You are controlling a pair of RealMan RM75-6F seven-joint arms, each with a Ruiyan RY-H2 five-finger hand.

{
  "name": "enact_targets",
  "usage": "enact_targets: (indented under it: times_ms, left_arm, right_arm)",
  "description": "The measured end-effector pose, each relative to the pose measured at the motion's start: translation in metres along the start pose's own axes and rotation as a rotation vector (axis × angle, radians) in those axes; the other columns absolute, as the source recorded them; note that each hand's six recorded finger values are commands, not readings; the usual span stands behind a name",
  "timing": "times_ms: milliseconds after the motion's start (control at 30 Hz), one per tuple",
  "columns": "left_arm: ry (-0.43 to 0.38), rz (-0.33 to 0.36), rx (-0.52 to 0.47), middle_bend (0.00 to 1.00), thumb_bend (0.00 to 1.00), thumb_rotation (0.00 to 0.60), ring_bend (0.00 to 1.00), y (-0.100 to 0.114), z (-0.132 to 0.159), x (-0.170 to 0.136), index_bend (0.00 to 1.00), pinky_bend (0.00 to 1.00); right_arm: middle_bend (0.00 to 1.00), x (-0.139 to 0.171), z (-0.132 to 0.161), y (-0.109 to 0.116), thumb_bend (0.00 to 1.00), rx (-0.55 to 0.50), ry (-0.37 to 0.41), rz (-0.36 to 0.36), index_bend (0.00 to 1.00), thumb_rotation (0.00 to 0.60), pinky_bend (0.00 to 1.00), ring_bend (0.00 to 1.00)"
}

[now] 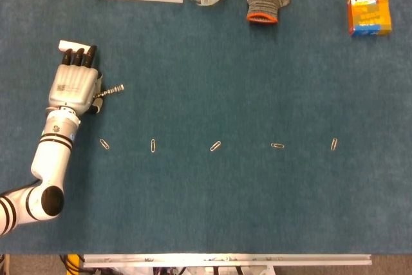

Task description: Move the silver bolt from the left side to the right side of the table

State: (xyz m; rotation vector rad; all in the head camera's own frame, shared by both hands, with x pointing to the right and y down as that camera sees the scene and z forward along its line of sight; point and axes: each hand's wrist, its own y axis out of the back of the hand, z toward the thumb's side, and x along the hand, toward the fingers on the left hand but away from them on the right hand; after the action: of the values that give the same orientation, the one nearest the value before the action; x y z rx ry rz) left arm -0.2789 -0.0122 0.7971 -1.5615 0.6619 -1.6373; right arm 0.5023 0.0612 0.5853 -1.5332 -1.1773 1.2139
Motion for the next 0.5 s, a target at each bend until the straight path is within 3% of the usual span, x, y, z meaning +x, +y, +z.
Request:
enact_targets:
  times_ms: [500]
  left_arm:
    - [0.004, 0.018, 0.020, 0.00, 0.34, 0.600, 0.00, 0.0013, -0.0032, -0.0047, 0.63, 0.02]
  right_arm:
    - [0.02, 0.0010, -0.0001, 0.0018, 0.21, -0.004, 0.003, -0.006, 0.15, 0.600, 0.36, 0.06]
